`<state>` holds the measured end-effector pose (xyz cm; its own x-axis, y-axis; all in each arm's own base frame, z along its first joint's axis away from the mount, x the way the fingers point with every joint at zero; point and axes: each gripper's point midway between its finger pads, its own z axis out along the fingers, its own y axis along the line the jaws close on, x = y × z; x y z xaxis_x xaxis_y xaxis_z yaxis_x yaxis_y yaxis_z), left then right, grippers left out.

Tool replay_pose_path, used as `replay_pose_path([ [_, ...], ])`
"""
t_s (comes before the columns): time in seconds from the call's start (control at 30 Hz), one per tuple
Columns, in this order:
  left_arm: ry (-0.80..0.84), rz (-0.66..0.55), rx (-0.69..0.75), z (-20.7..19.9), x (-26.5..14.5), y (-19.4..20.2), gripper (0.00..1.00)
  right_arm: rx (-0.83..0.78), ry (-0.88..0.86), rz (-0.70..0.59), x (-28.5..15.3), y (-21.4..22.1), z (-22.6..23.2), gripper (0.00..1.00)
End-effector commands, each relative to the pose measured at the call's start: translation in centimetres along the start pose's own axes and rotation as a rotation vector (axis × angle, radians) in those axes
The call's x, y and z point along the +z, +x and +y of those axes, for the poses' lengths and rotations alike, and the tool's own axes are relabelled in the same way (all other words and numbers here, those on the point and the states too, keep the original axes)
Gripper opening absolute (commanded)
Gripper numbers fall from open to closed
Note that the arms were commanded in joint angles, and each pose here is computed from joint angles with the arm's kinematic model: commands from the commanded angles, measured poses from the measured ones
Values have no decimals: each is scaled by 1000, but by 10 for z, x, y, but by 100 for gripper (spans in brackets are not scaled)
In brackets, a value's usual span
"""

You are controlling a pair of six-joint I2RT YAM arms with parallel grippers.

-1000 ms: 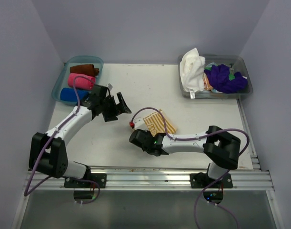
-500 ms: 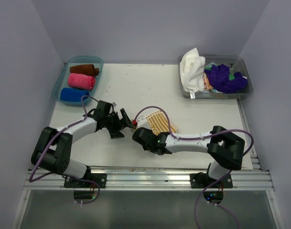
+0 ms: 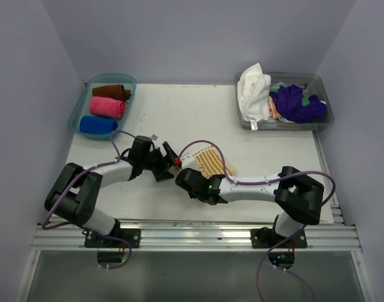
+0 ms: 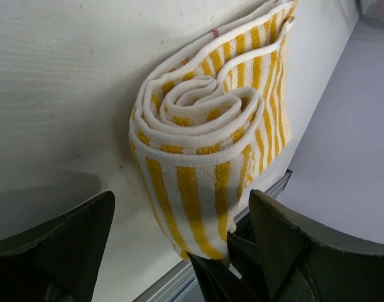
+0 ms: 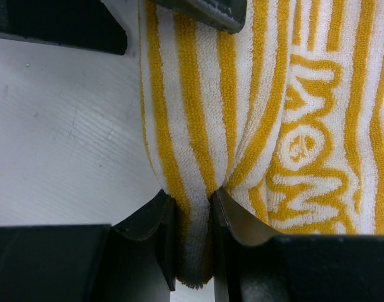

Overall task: Roll the towels
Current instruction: Roll the towel

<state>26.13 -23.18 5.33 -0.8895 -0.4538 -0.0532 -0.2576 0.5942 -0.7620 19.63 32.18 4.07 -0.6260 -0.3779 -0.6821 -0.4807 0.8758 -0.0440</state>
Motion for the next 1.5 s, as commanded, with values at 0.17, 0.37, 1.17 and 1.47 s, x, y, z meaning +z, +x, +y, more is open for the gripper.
replay_pose_path([
  [0.17, 54, -65, 2, -21, 28, -8, 80, 37, -63, 62, -5, 19, 7, 0],
  [0.37, 21, -49, -24, -12, 36, -7, 50, 31, -68, 53, -9, 20, 4, 0],
  [1.17, 48, -16, 36, -26, 23, 0, 98, 381, -447, 13, -26, -6, 8, 0],
  [1.47, 48, 1, 34, -21, 27, 5, 100, 528, -632, 16, -32, -16, 11, 0],
])
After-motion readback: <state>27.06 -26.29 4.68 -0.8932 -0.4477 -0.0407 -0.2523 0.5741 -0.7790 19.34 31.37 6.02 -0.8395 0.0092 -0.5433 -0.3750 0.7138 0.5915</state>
